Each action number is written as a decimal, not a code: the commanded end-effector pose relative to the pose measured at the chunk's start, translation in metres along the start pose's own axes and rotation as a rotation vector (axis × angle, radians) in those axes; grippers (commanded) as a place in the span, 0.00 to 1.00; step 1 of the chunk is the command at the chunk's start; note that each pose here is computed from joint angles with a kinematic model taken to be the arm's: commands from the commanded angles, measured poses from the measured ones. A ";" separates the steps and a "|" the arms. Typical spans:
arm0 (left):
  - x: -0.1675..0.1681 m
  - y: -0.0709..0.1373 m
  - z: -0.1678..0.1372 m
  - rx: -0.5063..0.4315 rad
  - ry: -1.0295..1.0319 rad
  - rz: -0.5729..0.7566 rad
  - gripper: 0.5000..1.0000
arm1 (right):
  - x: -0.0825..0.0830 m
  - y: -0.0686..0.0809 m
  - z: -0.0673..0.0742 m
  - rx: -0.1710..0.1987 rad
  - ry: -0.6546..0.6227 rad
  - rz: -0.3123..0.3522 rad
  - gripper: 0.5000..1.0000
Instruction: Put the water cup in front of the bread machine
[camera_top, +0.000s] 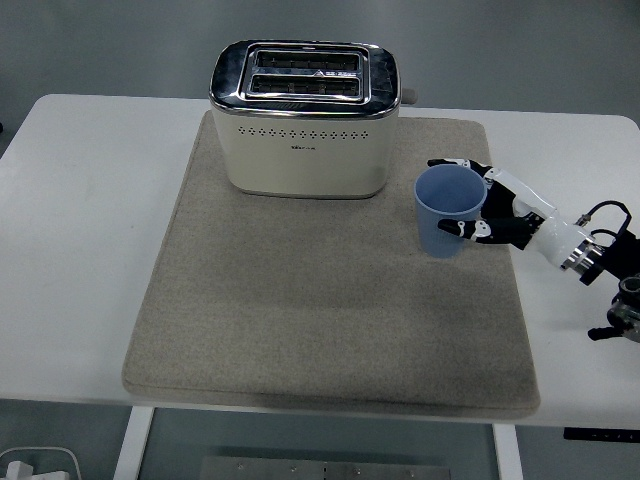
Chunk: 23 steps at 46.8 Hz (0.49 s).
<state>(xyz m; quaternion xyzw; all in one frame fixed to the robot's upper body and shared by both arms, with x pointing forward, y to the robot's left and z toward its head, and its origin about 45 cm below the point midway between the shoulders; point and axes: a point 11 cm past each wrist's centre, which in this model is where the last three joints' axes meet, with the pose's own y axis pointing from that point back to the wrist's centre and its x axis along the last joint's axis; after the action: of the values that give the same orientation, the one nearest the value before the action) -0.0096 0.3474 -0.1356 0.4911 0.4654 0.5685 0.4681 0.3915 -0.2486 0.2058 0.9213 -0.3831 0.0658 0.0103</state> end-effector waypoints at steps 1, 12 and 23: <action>0.000 0.000 0.000 0.000 0.000 0.000 1.00 | -0.007 -0.013 -0.006 0.026 -0.006 -0.026 0.18; 0.000 0.000 0.000 0.000 0.000 0.000 1.00 | -0.035 -0.043 -0.013 0.085 -0.044 -0.070 0.18; 0.000 0.000 0.000 0.000 0.000 0.000 1.00 | -0.062 -0.062 -0.010 0.105 -0.077 -0.109 0.19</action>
<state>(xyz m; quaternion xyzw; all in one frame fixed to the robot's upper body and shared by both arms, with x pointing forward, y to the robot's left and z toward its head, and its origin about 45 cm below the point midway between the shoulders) -0.0096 0.3474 -0.1356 0.4911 0.4653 0.5685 0.4681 0.3924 -0.1694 0.2119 0.9399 -0.3339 0.0530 -0.0476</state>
